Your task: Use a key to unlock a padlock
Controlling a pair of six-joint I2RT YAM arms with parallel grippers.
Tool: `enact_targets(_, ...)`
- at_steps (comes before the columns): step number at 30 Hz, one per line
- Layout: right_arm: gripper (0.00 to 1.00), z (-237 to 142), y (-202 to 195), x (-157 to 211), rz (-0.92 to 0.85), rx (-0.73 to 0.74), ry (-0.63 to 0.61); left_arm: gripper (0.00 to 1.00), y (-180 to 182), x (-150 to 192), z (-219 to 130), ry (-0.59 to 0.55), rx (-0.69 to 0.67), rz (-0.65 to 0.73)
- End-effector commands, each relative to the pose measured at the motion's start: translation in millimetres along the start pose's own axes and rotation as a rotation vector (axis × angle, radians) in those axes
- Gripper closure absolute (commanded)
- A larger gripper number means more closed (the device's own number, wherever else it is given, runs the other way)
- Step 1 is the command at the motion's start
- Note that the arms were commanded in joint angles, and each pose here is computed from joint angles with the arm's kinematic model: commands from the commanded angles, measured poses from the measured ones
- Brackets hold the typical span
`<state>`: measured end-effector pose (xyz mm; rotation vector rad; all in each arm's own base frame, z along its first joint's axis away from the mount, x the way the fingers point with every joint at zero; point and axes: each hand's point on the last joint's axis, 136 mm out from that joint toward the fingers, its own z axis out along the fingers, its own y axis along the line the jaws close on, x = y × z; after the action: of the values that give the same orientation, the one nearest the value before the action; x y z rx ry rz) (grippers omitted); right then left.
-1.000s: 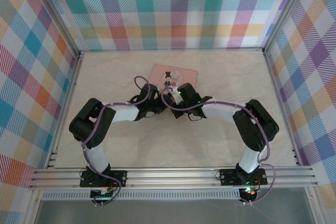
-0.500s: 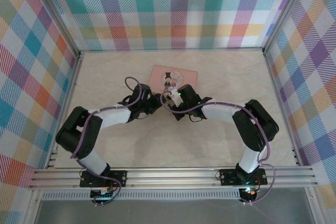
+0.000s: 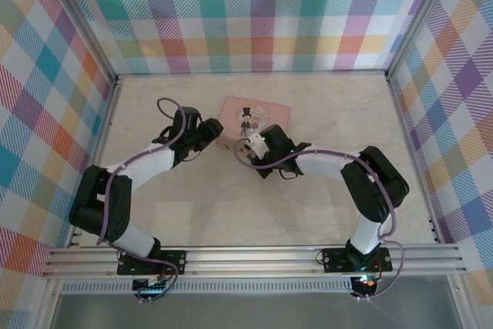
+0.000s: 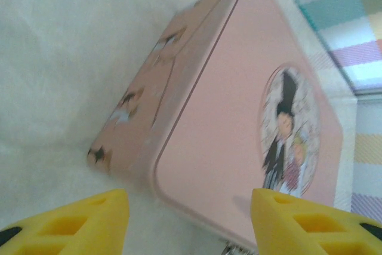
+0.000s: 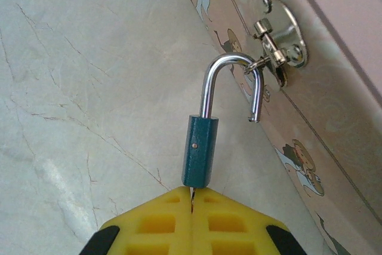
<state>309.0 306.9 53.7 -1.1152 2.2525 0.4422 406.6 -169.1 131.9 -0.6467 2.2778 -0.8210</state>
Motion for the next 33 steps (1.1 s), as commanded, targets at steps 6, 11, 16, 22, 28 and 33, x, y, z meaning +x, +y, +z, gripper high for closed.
enact_targets(6,1.00,-15,23,-4,-0.069,-0.062,-0.024,0.44,-11,-31,26,-0.017,-0.009,0.043)
enact_targets(11,1.00,-14,25,-1,-0.097,-0.050,-0.014,0.44,-15,-33,42,0.012,-0.008,0.063)
enact_targets(16,1.00,-12,26,0,-0.121,-0.035,-0.008,0.44,-17,-33,51,0.032,-0.004,0.071)
enact_targets(22,1.00,-8,25,0,-0.176,0.006,-0.002,0.44,-16,-28,57,0.060,0.004,0.069)
enact_targets(28,1.00,-6,23,-4,-0.215,0.029,-0.024,0.44,-16,-25,61,0.076,0.013,0.066)
enact_targets(33,1.00,-6,17,-12,-0.269,0.070,-0.053,0.44,-16,-22,64,0.087,0.021,0.061)
